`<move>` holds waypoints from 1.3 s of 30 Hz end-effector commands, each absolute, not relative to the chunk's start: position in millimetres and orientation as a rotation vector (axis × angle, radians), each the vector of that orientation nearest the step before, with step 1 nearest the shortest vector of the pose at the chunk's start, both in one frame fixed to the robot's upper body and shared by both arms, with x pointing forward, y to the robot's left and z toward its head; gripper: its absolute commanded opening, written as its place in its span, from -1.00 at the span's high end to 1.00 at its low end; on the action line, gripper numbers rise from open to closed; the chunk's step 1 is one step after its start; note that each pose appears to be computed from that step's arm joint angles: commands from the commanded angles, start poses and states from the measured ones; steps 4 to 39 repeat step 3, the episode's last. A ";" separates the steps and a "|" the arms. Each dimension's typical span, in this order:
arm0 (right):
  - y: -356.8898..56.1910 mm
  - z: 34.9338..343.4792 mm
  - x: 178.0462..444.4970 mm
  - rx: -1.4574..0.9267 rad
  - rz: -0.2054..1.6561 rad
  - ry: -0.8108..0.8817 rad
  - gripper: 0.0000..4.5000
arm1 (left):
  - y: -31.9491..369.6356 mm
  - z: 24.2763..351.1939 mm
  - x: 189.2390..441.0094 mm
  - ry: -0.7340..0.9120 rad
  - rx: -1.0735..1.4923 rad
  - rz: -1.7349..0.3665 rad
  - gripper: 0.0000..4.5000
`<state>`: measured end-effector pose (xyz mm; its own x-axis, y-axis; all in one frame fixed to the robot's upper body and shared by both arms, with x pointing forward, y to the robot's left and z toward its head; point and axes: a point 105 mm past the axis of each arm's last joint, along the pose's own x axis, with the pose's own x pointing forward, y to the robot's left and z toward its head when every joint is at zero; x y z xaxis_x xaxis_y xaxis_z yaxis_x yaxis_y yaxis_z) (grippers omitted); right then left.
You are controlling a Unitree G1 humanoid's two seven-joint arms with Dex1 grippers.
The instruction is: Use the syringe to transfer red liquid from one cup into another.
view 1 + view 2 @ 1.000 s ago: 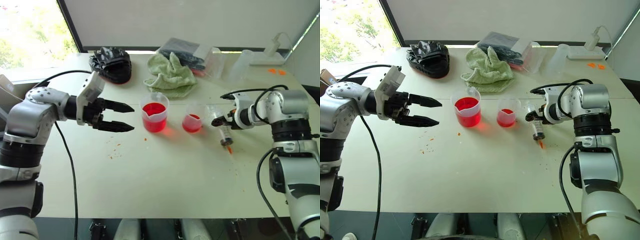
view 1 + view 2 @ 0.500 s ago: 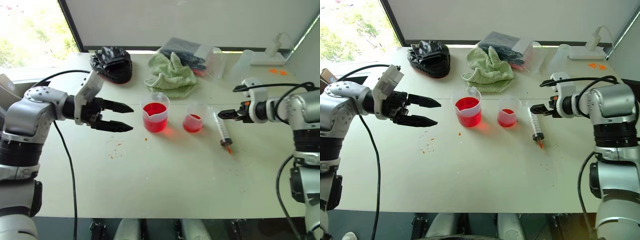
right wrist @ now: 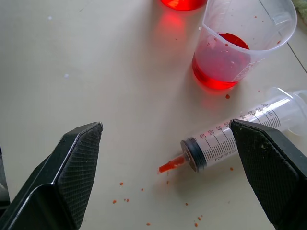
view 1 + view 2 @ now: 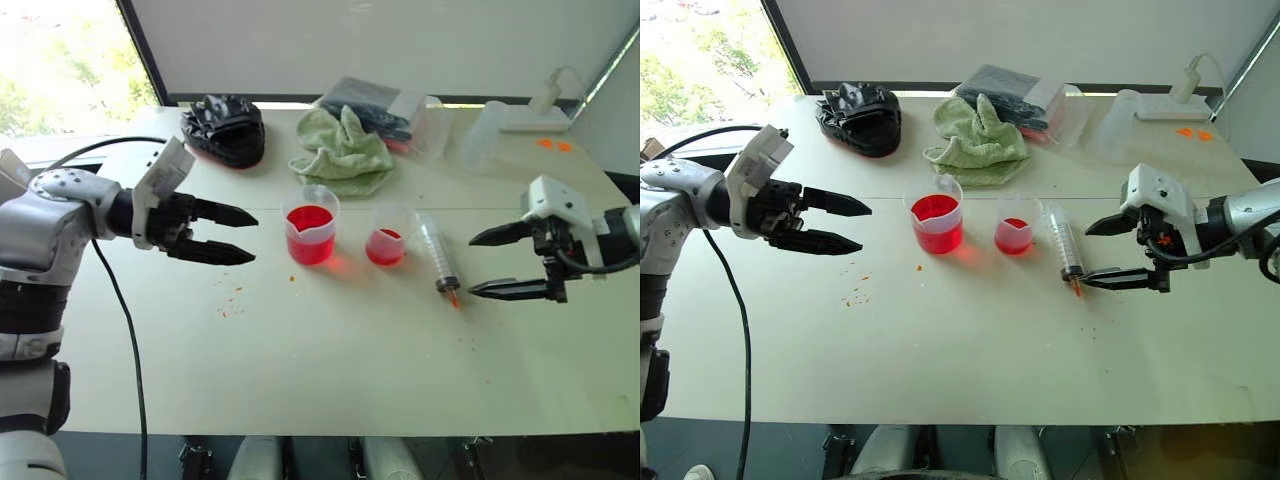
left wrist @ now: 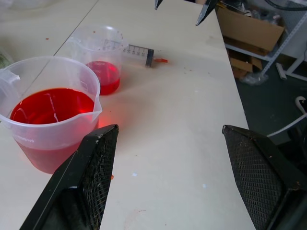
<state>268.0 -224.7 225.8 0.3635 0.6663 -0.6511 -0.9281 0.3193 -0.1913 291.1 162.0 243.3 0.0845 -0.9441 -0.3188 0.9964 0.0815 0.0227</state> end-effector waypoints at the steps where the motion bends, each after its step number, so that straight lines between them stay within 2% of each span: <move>1: -222.8 240.9 266.4 -0.630 1.129 0.454 -0.97 | 165.1 255.0 287.2 0.213 0.309 -1.465 -0.61; 39: -221.4 241.7 267.1 -0.631 1.131 0.450 -0.97 | 166.7 255.2 286.9 0.216 0.306 -1.462 -0.61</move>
